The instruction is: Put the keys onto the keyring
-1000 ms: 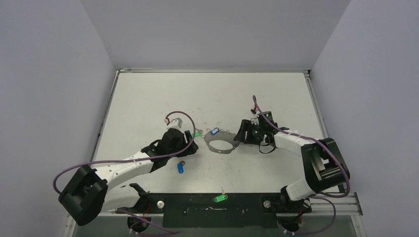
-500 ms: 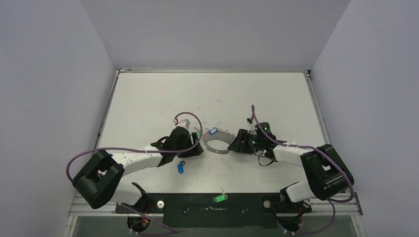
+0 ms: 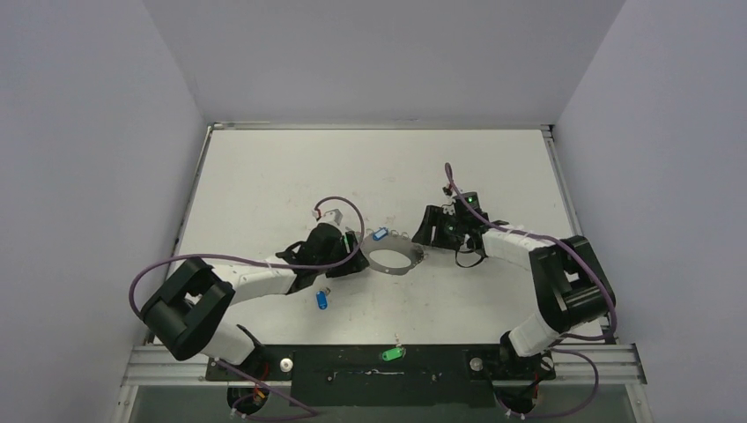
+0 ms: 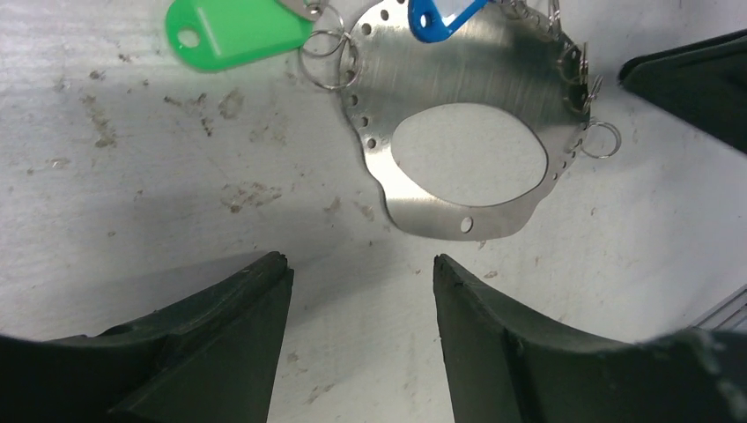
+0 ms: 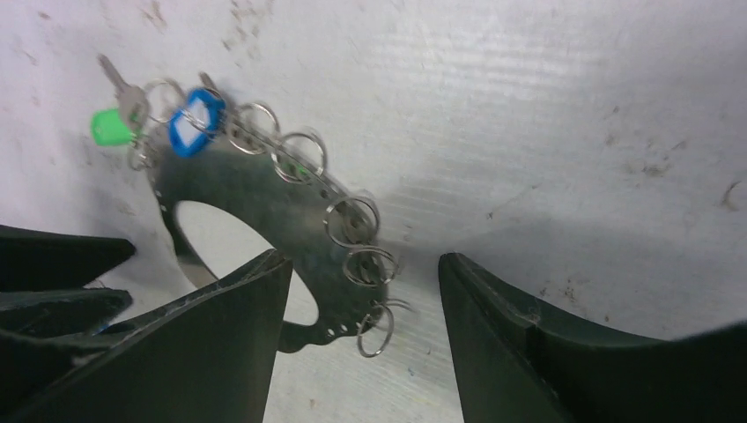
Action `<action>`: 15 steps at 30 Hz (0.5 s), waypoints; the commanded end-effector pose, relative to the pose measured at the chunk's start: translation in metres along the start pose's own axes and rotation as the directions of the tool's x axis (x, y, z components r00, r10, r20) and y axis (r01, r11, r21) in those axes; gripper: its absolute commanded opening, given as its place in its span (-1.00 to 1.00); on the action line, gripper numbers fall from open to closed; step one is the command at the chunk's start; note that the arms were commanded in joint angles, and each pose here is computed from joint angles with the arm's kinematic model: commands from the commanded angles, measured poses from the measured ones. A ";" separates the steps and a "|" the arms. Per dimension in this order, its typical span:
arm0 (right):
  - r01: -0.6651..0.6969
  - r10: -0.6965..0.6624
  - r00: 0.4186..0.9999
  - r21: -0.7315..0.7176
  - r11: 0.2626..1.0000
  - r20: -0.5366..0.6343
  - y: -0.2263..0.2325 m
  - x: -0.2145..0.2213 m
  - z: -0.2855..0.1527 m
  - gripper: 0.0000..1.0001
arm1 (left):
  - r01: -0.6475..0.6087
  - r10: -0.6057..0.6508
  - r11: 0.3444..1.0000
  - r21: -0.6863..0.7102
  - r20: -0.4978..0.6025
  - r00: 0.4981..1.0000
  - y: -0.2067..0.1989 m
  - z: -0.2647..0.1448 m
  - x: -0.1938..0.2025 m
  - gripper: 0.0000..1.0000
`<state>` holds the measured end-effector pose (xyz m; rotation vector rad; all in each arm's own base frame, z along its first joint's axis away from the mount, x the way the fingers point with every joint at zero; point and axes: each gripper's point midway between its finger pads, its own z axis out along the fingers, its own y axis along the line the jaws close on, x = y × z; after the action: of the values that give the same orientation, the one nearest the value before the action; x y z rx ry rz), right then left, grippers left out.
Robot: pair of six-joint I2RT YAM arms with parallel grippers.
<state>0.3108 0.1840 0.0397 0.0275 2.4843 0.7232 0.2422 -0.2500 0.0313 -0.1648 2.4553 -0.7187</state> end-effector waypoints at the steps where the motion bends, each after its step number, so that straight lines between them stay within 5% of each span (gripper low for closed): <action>1: 0.007 -0.009 0.995 -0.025 1.000 -0.101 -0.001 0.025 0.015 0.21 | 0.048 -0.049 0.998 0.027 0.016 0.999 -0.010 0.015 -0.011 0.15; 8: -0.029 0.013 0.989 -0.102 0.994 -0.150 0.007 0.060 0.012 -0.26 | 0.054 -0.054 0.999 -0.003 -0.014 0.998 -0.002 0.040 -0.019 0.03; 15: -0.023 -0.025 0.974 -0.209 0.978 -0.227 0.037 0.101 -0.005 -0.23 | -0.087 0.085 0.995 -0.050 -0.052 0.995 -0.009 0.056 -0.044 0.00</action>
<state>0.2633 0.2176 0.0198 -0.0811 2.5093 0.9518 0.3069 -0.2758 0.0305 -0.1961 2.4294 -0.7495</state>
